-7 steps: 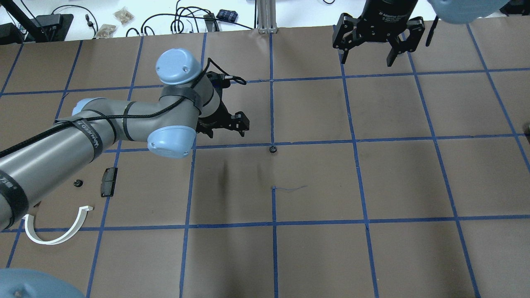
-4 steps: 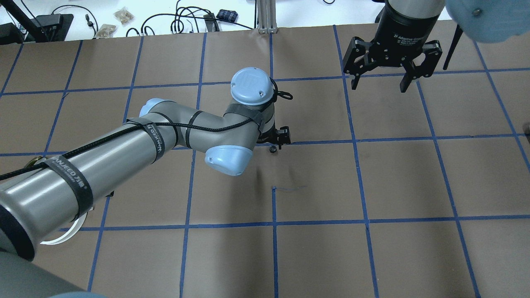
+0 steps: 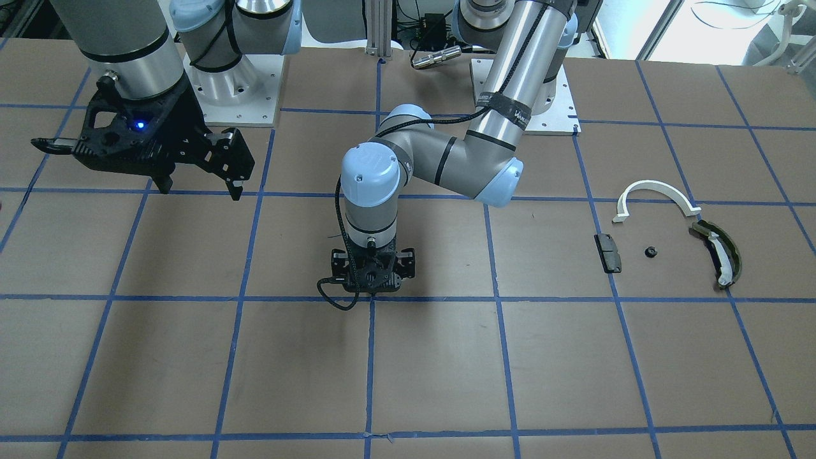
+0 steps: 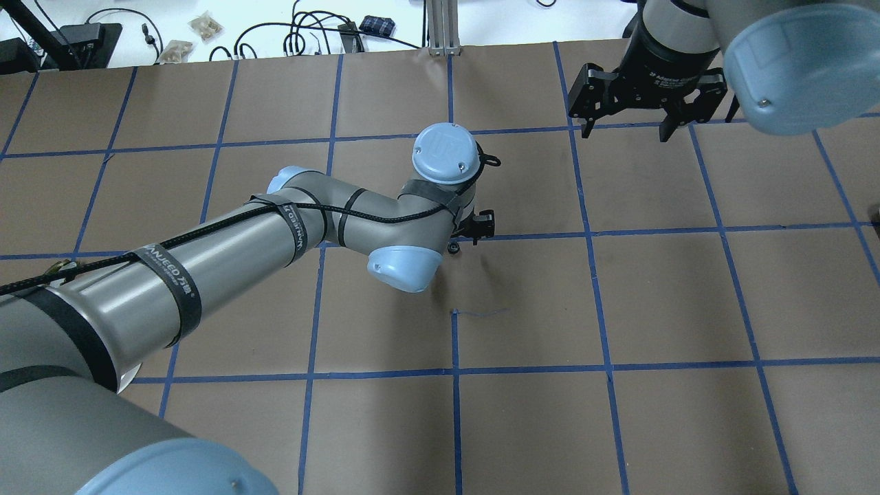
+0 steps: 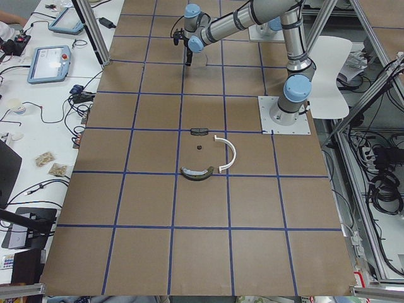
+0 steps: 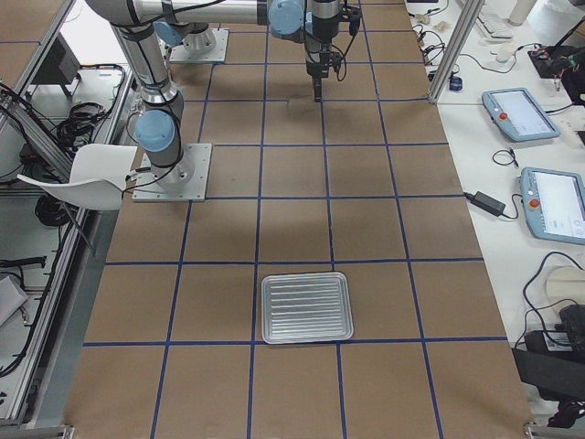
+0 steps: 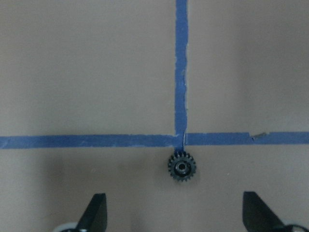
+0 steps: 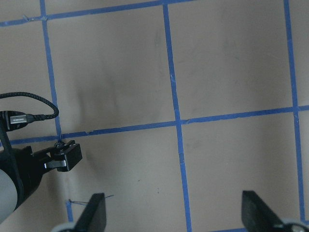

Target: Place bearing gear from tray to pile

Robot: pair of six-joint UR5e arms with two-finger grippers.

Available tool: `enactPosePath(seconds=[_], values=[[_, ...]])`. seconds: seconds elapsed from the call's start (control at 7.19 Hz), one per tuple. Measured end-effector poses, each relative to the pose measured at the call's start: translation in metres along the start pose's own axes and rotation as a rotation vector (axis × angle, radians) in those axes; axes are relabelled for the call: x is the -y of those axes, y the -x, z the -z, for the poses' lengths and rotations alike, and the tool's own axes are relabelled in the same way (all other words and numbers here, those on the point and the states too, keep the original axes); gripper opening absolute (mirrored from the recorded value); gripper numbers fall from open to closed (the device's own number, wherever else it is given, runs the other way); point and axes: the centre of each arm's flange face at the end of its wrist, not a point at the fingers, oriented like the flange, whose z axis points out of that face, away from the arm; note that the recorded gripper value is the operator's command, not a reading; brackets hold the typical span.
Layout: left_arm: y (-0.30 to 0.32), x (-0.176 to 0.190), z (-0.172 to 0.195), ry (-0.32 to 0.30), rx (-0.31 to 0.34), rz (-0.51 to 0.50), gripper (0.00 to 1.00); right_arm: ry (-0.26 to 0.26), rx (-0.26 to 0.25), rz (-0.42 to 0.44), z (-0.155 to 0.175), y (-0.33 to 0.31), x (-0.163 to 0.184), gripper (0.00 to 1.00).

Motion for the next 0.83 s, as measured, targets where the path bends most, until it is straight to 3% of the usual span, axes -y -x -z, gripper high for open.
enactPosePath(seconds=[0.14,0.42,0.7,0.83], values=[[-0.001,0.002,-0.004,0.003,0.004,0.001,0.47,-0.013,0.001,-0.005,0.002,0.000,0.001,1.00],[-0.001,0.001,-0.013,0.016,0.008,0.001,0.32,-0.023,0.006,-0.012,0.004,0.001,0.003,1.00],[-0.002,0.002,-0.019,0.025,0.012,-0.001,0.07,-0.029,0.009,-0.013,0.004,0.001,0.004,1.00],[-0.002,0.002,-0.018,0.029,0.013,-0.002,0.01,-0.029,0.009,-0.013,0.004,0.001,0.004,1.00]])
